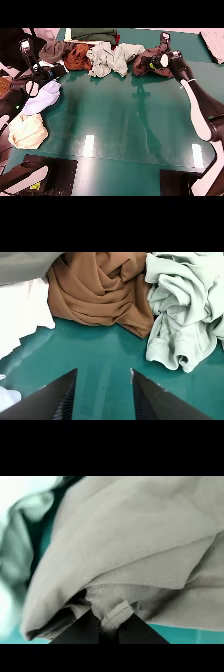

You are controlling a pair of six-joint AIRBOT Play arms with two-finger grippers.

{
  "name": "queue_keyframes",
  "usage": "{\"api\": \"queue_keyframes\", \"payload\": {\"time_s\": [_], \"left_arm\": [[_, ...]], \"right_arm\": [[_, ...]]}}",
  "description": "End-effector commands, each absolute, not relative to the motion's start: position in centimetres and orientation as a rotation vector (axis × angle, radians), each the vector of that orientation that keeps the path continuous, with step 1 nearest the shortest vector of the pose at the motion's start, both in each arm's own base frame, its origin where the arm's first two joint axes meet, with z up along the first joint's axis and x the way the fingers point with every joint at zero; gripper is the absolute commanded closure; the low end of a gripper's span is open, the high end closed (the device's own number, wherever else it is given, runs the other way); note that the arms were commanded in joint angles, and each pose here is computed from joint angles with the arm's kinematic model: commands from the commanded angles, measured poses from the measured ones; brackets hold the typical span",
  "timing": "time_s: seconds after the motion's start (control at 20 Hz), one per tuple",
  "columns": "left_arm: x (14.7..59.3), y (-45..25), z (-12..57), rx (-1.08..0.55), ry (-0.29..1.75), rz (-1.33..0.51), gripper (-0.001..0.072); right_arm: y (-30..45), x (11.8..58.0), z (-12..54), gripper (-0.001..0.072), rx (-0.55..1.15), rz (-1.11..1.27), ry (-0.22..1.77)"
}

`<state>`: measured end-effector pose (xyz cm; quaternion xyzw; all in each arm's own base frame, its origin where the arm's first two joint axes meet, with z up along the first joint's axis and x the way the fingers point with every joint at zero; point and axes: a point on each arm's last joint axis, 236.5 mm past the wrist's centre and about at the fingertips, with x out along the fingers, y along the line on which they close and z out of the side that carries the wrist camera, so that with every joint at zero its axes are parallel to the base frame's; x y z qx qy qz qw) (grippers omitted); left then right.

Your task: Fold the shirts.

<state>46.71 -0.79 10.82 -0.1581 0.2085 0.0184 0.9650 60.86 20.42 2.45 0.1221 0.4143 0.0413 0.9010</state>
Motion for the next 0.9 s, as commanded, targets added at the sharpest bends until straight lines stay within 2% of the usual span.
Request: {"api": "queue_keyframes", "payload": {"time_s": [0.0,0.2,0.55,0.85], "left_arm": [[46.7,-0.8,10.8,-0.321,0.421,0.038,0.0299],[46.7,-0.8,10.8,-0.321,0.421,0.038,0.0299],[46.8,-0.7,10.9,-0.321,0.417,0.038,0.0299],[47.2,-0.6,12.1,-0.320,0.373,0.036,0.0299]], "right_arm": [[20.3,56.2,5.9,0.0679,0.123,0.134,0.907],[20.1,51.3,7.9,0.0678,0.112,0.162,0.923],[21.2,43.0,5.7,0.0678,0.035,0.227,1.010],[19.9,41.9,6.5,0.0679,0.057,0.196,1.022]]}}
